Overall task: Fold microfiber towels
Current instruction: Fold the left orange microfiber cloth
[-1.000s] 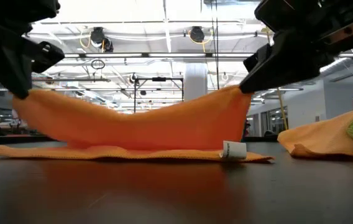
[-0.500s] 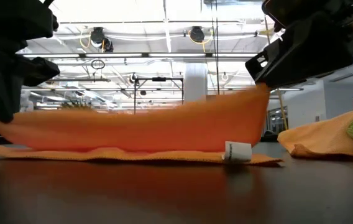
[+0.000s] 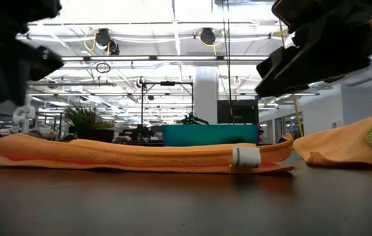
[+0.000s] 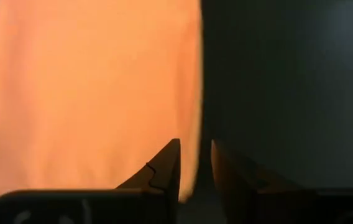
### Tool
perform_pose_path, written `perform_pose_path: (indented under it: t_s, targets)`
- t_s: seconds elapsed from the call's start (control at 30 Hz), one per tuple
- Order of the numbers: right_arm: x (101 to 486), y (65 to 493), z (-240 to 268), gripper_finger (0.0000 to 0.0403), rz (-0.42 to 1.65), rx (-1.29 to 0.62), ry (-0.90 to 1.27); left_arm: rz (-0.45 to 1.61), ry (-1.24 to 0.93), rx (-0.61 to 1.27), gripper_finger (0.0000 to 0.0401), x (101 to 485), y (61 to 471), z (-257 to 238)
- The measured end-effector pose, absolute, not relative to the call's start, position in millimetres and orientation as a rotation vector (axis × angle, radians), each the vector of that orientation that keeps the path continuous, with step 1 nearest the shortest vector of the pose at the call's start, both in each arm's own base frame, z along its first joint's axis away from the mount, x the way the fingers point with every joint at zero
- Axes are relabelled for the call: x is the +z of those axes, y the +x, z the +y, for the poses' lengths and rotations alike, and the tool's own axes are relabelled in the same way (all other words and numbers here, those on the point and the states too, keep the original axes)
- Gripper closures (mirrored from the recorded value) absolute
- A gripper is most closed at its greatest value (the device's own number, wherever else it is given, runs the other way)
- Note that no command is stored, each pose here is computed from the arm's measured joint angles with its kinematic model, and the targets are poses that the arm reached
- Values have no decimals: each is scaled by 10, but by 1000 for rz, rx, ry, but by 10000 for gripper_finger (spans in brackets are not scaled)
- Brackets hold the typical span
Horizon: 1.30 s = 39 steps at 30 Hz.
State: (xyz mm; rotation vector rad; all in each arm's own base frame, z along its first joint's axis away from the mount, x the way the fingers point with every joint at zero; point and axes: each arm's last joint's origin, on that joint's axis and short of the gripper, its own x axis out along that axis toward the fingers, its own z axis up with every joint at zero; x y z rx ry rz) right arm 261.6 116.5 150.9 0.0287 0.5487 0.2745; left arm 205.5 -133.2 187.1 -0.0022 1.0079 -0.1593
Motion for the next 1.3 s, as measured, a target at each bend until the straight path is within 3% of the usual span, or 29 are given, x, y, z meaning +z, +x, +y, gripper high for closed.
perform_pose_path:
  t_s: [0.23, 0.5, 0.83, 1.3]
  targets:
    - [1507, 2723, 1070, 275, 475, 214, 44, 898, 56, -58, 306, 1781, 2263, -1299]
    - [1212, 2898, 934, 275, 491, 154, 52, 912, 25, -162, 306, 1456, 2554, -1319]
    - [912, 2974, 691, 275, 594, 42, 108, 947, -42, -247, 306, 1471, 2484, -1428]
    - [904, 2986, 659, 275, 591, 24, 137, 1005, -81, -250, 307, 1483, 2331, -1562]
